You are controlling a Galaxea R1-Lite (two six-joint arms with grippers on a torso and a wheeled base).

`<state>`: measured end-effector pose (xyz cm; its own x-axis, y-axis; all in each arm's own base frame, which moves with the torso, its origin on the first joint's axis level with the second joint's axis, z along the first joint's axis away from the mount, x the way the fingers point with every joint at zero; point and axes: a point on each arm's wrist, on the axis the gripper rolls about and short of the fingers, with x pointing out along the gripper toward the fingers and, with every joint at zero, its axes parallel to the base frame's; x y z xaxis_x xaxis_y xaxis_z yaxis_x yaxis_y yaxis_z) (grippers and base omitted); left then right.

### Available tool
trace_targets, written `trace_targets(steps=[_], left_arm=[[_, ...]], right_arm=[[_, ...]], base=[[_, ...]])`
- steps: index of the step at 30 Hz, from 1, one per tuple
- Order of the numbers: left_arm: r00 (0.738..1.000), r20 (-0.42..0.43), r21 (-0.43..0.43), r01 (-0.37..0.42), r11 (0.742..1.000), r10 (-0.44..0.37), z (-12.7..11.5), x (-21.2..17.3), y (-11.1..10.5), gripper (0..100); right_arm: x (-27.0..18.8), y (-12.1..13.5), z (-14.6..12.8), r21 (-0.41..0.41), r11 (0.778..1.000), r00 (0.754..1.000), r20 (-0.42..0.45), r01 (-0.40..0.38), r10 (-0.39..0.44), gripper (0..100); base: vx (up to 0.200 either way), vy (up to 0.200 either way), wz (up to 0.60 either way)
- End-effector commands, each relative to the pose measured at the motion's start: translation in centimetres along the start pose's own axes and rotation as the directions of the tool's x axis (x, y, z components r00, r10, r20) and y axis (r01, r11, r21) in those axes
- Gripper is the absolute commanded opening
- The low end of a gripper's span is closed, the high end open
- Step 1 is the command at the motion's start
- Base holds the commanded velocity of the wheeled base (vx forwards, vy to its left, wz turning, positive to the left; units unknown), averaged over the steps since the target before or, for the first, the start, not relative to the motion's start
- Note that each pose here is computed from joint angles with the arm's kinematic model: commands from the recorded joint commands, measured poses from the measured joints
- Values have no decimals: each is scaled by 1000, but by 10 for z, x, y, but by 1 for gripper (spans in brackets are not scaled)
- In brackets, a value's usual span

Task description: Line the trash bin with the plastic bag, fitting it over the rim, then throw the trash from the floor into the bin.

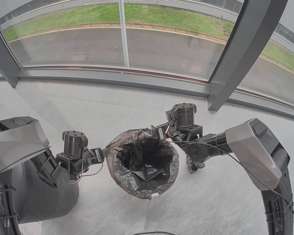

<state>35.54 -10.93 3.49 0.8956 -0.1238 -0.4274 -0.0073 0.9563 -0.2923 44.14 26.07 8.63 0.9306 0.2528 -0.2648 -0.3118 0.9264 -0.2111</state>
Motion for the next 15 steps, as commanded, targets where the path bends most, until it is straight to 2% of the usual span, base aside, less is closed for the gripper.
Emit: trace_targets(steps=[1, 4, 9, 15], left_arm=[[1000, -7, -1, -2, 1000, 2, -2, 1, 1, 100], [1000, -12, -14, 3, 1000, -4, -4, -1, -2, 100], [999, -36, -90, 25, 996, -29, -11, -11, -12, 100], [996, -29, -182, 73, 981, -79, -4, -35, -20, 100]], right_arm=[[3, 0, -6, -2, 1000, 1000, -13, 2, -2, 100], [2, -2, -4, 2, 1000, 1000, -7, 6, -6, 100], [0, -3, -1, 8, 1000, 1000, 20, 15, -15, 100], [-21, -12, 22, 29, 999, 998, 66, 18, -20, 100]], base=[[0, 0, 0], [0, 0, 0], [0, 0, 0], [0, 0, 0]])
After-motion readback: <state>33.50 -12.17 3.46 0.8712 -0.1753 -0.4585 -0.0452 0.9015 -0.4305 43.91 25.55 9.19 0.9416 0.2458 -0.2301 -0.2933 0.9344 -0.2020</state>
